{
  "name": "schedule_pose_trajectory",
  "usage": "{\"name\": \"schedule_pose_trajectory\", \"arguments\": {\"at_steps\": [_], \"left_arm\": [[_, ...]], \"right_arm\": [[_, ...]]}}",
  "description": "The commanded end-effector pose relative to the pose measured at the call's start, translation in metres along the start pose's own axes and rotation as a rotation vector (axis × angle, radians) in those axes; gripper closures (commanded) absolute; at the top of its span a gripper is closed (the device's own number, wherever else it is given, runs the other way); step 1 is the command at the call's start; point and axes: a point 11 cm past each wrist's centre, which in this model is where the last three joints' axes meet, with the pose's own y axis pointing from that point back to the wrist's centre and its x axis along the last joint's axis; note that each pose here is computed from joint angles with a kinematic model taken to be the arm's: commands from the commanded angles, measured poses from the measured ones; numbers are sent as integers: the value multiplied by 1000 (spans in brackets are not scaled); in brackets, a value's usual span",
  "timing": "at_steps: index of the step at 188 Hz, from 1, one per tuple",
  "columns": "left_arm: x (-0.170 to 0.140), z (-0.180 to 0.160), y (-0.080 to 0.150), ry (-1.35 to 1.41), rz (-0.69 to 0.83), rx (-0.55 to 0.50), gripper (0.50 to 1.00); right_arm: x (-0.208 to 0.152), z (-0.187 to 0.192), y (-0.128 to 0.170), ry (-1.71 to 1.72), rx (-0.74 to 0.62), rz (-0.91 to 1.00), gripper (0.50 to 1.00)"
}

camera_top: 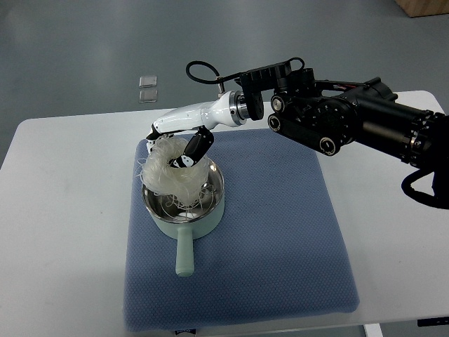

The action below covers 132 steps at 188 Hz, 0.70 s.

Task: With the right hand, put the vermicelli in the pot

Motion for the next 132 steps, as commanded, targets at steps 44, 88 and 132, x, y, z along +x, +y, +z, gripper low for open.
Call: {"name": "schedule_pose_trajectory", "arguments": {"at_steps": [44, 88, 132], "left_arm": [[0, 0, 0, 2, 0, 0, 500], [0, 0, 0, 0, 0, 0, 500], [0, 0, 0, 0, 0, 0, 500]], "right_arm": [[-19, 12, 0, -49, -10, 13, 673], [-8, 7, 1, -117, 24, 69, 638], [20, 15, 25, -356, 30, 147, 640]]}}
